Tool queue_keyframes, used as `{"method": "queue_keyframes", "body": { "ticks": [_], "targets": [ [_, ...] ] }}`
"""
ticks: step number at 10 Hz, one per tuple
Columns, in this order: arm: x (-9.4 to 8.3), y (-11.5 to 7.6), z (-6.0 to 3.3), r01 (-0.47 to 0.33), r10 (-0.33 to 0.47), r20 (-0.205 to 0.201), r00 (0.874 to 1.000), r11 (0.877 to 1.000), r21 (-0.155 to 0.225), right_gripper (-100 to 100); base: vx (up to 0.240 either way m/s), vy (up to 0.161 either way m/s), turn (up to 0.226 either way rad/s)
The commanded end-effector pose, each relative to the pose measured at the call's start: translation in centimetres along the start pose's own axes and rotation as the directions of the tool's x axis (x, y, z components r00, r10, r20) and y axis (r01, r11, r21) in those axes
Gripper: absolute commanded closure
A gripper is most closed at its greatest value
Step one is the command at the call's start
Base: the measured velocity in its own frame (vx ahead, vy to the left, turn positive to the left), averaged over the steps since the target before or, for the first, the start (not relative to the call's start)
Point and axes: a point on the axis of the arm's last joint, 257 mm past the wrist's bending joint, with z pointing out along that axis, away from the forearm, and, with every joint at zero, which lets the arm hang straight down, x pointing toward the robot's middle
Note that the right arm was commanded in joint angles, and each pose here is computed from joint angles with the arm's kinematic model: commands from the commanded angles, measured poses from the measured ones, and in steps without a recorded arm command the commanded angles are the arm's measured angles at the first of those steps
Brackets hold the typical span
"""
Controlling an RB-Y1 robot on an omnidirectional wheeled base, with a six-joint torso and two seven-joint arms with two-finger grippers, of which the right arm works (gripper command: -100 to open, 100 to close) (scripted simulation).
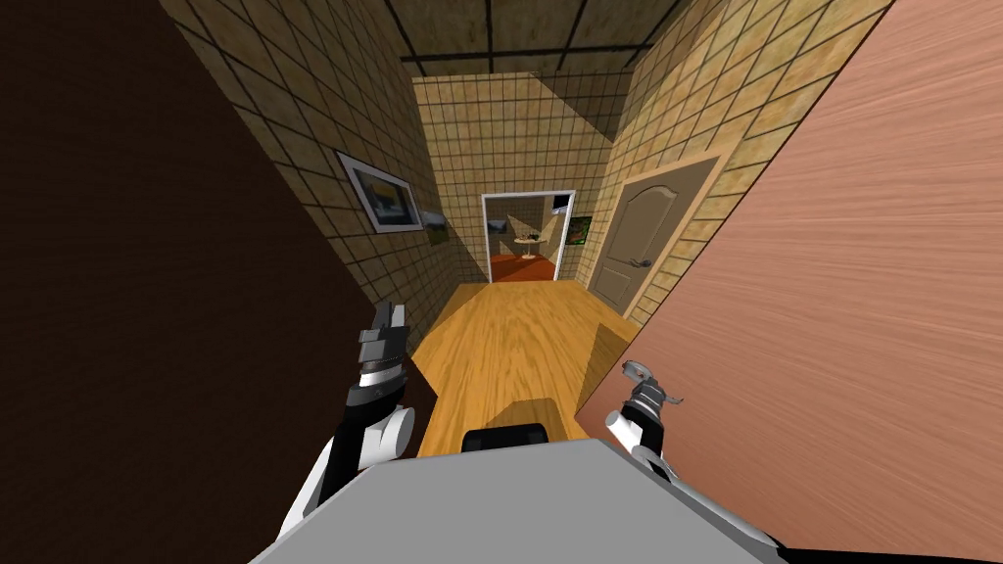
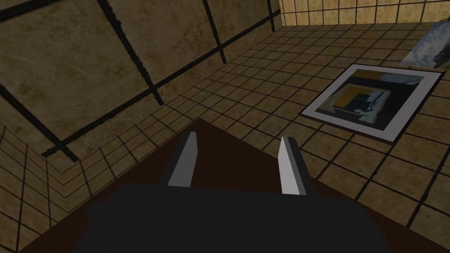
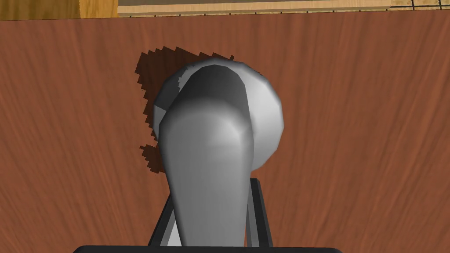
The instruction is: Push the door open
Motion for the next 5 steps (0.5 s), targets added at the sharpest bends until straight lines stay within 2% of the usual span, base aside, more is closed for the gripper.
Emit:
{"method": "queue_keyframes", "body": {
  "ticks": [1, 2, 3, 4, 5],
  "targets": [
    [-0.5, 0.2, 0.42, 0.002, -0.002, 0.012, 1.0, 1.0, -0.006, 100, 0.134, -0.073, -0.027],
    [-1.6, 0.3, 0.51, 0.002, -0.001, 0.04, 0.999, 1.0, -0.007, 100, 0.132, -0.075, -0.011],
    [-1.1, 0.1, 0.34, 0.003, -0.003, 0.027, 1.0, 1.0, -0.003, 100, 0.068, -0.041, -0.014],
    [-2.5, 0.2, 0.43, 0.003, -0.002, 0.064, 0.998, 1.0, -0.007, 100, 0.127, -0.064, -0.017],
    [-2.9, 0.2, 0.43, 0.003, -0.002, 0.075, 0.997, 1.0, -0.007, 100, 0.168, -0.112, -0.023]
  ]
}}
